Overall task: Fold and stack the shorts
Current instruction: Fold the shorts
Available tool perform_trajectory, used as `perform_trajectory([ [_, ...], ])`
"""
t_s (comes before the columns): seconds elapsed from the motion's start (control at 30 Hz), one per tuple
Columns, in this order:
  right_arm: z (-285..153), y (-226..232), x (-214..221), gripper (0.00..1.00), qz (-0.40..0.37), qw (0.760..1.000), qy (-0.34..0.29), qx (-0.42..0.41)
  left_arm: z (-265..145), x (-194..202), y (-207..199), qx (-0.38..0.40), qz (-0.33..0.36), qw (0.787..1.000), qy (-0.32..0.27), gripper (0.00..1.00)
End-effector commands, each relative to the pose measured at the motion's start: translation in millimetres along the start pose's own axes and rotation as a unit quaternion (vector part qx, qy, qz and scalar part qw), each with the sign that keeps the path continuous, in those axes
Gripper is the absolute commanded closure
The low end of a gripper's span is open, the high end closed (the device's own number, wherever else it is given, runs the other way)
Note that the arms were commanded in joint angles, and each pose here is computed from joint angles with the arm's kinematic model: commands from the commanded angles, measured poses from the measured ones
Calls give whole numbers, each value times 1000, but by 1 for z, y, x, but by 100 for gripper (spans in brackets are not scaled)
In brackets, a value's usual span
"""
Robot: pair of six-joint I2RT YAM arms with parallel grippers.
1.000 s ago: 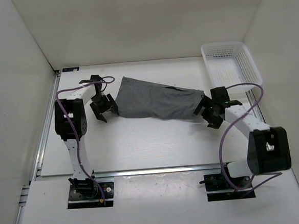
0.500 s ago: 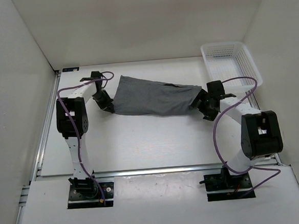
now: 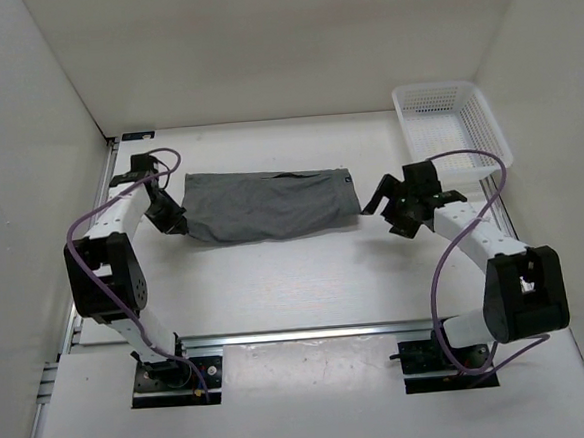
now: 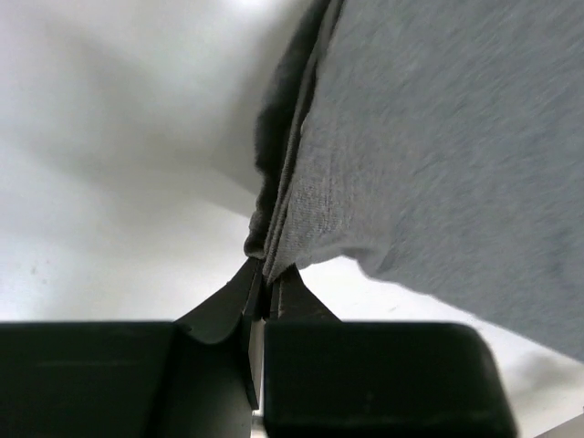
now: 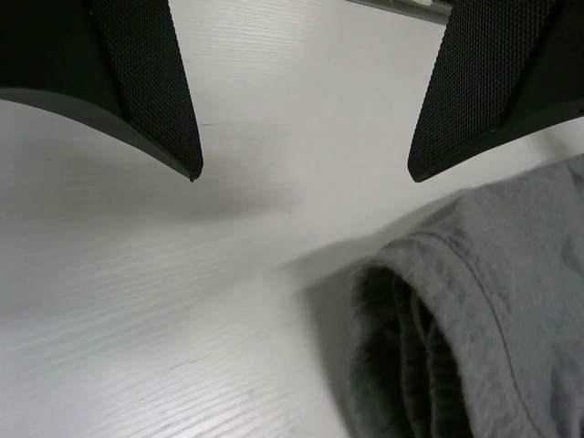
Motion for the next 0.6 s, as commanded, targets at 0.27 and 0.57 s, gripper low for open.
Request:
perform_trajectory([
  [0.27,41,64,-2,11,-95,994,44,-33,-1,9,18,-16,13,1000,-5,90],
  [0.57,86,85,-41,67,-74,997,7,23,-4,1,28,-14,9,1000,-10,90],
])
Point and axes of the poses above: each gripper's point midway between its finger pads, its own z axis out along the fingers, its own y axis along the line the jaws close on, x = y × z, the point moved 6 cm from there along -z, back along the fingers, and after that the axes turned 2 degrees about -z, right-handed, at the moved point
